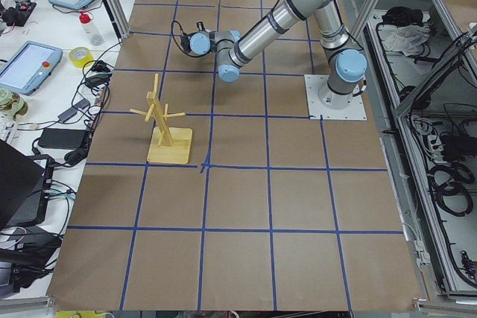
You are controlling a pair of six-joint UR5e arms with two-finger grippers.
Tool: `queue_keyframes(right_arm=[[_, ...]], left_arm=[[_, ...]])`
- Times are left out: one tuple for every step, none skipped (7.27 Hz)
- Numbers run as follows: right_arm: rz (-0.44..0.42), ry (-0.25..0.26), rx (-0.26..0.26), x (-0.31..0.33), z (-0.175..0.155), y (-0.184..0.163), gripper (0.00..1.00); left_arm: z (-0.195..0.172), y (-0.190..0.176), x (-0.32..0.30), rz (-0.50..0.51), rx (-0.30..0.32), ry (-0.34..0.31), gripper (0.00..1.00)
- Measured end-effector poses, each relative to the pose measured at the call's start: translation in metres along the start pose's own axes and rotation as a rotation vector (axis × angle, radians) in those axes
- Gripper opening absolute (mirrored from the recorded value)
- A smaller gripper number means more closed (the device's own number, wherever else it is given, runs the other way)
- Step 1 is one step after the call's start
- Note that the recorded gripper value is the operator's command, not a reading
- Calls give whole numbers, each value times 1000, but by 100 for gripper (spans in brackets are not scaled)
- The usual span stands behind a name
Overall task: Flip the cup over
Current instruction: 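Grip the cup rim with the left gripper and lift it, then swing the cup upright with the left gripper and lower it onto the table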
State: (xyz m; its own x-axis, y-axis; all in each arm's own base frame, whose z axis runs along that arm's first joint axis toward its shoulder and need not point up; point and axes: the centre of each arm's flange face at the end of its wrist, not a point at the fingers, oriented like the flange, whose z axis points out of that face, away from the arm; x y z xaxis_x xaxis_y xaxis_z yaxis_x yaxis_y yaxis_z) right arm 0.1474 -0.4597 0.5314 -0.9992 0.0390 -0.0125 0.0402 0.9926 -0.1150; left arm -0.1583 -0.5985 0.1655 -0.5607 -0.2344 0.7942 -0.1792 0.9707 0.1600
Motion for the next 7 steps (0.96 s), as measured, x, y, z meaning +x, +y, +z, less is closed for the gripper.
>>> queue_keyframes(right_arm=[[0,0,-1,0,0,0,100],[0,0,-1,0,1,0,100],[0,0,-2,0,1,0,100],[1,0,-3,0,1,0,100],[1,0,-3,0,1,0,100],[1,-1,-4,0,1,0,100],[2,-1,-4,0,2,1,100]], left_arm=[[0,-1,0,-25,1,0,0],[-1,-2,3,-58,8,0,0],[-3,-5,11,-77,17,3,0],[-6,-7,27,-100,26,18,0],[-15,-9,53,-137,46,42,0],[-27,-13,81,-162,78,57,0],[-40,-17,101,-163,131,27,0]])
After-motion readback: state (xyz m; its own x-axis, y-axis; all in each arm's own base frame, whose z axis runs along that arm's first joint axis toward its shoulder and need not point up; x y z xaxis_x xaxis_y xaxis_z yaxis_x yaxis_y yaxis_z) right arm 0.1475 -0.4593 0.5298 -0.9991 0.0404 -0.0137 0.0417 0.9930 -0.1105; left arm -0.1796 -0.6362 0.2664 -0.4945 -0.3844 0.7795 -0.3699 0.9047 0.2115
